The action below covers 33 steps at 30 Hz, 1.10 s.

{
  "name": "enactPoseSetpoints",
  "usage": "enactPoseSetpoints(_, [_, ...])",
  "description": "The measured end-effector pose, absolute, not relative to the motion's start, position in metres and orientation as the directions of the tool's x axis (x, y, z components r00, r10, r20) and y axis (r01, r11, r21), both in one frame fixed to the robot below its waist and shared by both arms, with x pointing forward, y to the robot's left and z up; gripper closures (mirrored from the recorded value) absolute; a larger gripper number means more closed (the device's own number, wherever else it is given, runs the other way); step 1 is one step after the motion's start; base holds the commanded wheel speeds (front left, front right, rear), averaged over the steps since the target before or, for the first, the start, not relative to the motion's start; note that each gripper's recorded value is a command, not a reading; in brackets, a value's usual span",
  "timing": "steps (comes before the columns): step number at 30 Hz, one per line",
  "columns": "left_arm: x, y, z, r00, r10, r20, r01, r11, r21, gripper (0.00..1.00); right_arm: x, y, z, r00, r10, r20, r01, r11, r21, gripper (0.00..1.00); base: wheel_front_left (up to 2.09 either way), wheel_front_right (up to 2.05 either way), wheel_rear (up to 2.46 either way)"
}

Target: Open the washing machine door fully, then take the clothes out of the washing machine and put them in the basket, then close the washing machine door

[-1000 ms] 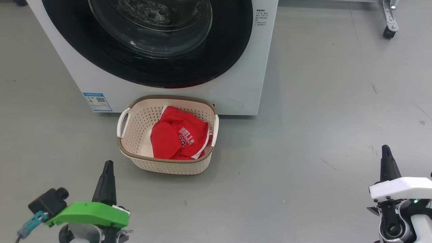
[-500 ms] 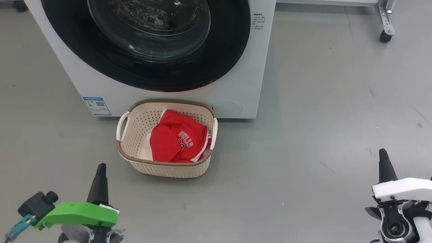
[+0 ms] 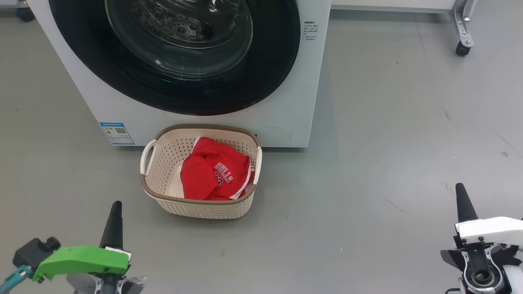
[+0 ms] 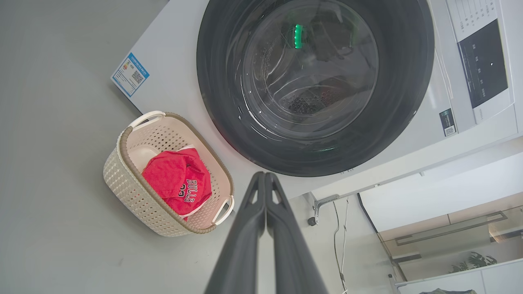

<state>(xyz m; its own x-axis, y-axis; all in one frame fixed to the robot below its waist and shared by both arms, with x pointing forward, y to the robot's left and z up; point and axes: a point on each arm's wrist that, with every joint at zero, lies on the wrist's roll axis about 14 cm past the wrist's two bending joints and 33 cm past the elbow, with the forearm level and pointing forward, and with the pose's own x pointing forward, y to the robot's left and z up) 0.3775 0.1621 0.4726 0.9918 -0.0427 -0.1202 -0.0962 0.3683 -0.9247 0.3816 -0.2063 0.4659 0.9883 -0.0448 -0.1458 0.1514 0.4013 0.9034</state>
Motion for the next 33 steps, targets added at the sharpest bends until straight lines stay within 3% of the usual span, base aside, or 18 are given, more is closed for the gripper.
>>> enactPoseSetpoints(33, [0.376, 0.178, 0.479, 0.995, -0.032, -0.097, -0.095, 0.057, -0.994, 1.00, 0.375, -0.206, 0.475, 0.994, -0.031, -0.109, 0.111, 0.066, 0.992, 1.00, 0.00, 0.00, 0.00])
